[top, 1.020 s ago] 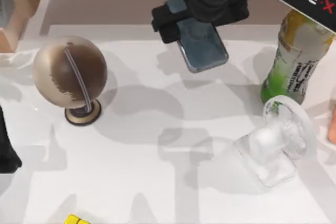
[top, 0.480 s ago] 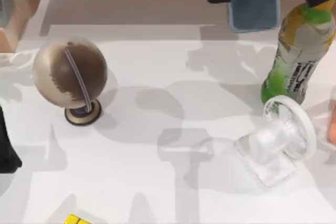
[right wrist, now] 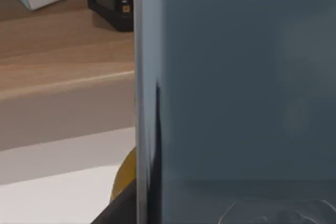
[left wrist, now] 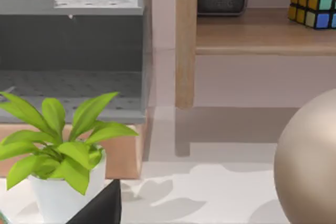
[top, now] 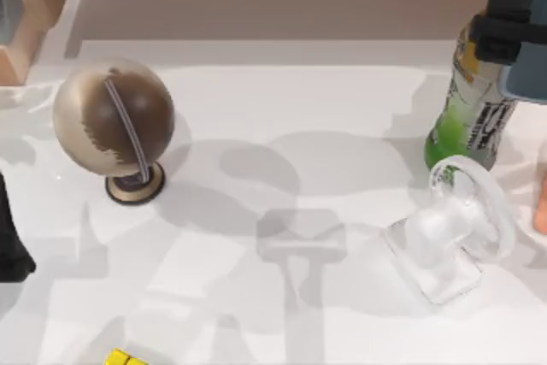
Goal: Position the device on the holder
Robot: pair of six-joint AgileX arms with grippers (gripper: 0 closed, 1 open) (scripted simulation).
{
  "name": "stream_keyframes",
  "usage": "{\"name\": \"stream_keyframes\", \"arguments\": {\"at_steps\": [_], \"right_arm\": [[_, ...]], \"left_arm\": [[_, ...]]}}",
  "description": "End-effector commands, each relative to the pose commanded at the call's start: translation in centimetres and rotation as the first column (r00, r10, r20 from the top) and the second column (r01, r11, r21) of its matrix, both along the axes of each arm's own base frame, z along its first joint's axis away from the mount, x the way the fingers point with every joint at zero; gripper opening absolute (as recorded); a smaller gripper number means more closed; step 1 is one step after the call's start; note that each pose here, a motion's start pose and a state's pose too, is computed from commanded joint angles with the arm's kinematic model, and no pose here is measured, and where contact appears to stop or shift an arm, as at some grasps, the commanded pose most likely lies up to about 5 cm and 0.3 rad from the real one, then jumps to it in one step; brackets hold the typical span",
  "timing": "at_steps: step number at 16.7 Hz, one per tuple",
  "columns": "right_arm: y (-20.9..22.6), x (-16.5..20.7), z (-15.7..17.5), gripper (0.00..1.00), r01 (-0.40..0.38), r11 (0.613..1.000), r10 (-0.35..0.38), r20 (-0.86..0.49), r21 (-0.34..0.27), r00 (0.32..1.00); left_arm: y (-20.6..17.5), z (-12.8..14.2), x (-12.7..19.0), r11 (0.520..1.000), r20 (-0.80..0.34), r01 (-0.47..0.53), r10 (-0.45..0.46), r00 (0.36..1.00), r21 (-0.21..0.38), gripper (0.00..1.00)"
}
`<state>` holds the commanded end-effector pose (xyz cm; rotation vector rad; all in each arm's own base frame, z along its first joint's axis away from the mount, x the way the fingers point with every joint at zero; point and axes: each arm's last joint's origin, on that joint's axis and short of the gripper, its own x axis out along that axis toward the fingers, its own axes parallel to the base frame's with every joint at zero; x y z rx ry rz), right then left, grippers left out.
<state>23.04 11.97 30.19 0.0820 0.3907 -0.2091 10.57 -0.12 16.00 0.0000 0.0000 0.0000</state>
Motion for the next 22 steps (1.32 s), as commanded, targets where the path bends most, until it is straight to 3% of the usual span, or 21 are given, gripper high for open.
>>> {"name": "stream_keyframes", "arguments": {"at_steps": [4, 8, 16, 22], "right_arm": [[-3.1, -2.6, -4.7, 0.00, 0.138, 0.990, -0.138, 0.030, -0.016, 0.990], [-4.9, -4.4, -8.4, 0.00, 0.223, 0.974, -0.222, 0.030, -0.044, 0.975], [-5.3, -4.9, -9.5, 0.00, 0.239, 0.969, -0.238, 0.022, -0.057, 0.971], [-6.1, -3.4, -10.0, 0.00, 0.258, 0.966, -0.257, 0.040, -0.031, 0.966]], "left_arm": [[0.0, 0.0, 0.0, 1.000, 0.000, 0.000, 0.000, 1.000, 0.000, 1.00], [0.0, 0.0, 0.0, 1.000, 0.000, 0.000, 0.000, 1.000, 0.000, 1.00], [0.0, 0.0, 0.0, 1.000, 0.000, 0.000, 0.000, 1.000, 0.000, 1.00], [0.0, 0.0, 0.0, 1.000, 0.000, 0.000, 0.000, 1.000, 0.000, 1.00]]}}
